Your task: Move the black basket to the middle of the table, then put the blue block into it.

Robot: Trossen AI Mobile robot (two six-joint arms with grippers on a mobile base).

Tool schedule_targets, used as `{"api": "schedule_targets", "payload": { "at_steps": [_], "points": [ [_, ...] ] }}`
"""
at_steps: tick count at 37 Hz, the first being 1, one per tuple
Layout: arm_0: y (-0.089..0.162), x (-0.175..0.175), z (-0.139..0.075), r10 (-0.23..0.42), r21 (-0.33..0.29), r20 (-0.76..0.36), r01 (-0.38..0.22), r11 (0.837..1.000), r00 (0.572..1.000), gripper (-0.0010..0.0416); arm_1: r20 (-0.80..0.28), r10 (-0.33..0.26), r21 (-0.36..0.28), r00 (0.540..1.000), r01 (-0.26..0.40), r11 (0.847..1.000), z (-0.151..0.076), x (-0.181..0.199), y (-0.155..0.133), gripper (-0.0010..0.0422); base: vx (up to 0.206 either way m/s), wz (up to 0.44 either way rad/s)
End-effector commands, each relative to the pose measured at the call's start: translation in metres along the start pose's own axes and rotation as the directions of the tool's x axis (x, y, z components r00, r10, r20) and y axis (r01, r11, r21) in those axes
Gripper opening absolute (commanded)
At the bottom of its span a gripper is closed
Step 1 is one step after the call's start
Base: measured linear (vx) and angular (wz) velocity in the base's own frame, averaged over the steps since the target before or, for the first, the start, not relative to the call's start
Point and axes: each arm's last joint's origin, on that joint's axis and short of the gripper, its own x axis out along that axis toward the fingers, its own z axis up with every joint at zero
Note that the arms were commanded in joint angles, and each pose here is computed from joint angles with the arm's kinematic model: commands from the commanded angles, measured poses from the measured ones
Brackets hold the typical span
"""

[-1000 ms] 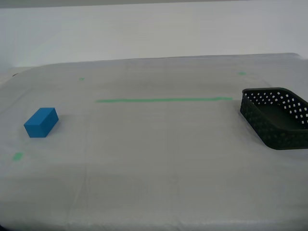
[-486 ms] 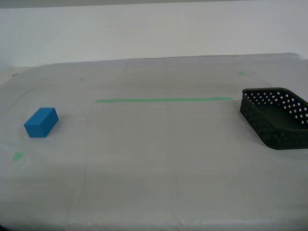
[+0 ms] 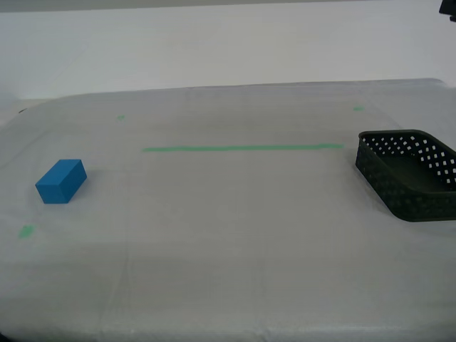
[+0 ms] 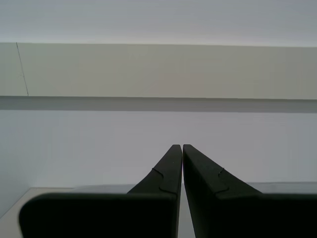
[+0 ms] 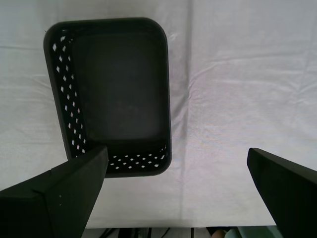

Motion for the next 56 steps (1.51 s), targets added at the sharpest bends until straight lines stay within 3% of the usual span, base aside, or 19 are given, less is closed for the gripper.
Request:
{"api": "schedule_targets", "payload": {
  "at_steps": [1, 32, 43, 56],
  "points": [
    [-0.001, 0.012, -0.001, 0.006, 0.001, 0.013, -0.006, 1.0, 1.0, 0.0394, 0.005, 0.0, 0.001, 1.0, 0.0, 1.0, 0.001, 0.0, 0.0, 0.0, 0.0, 0.0],
    [0.0, 0.08, -0.018, 0.014, 0.012, 0.026, -0.014, 1.0, 1.0, 0.0394, 0.005, 0.001, 0.001, 1.0, -0.001, 1.0, 0.001, 0.0, 0.0, 0.0, 0.0, 0.0],
    [-0.001, 0.12, -0.007, 0.019, 0.008, -0.069, -0.018, 1.0, 0.997, 0.0394, 0.005, 0.0, 0.001, 1.0, 0.0, 1.0, 0.001, 0.0, 0.0, 0.0, 0.0, 0.0],
    [-0.001, 0.145, 0.0, 0.013, 0.004, -0.086, -0.013, 1.0, 0.996, 0.0394, 0.005, 0.001, 0.001, 1.0, -0.001, 1.0, 0.001, 0.0, 0.0, 0.0, 0.0, 0.0]
  ]
}}
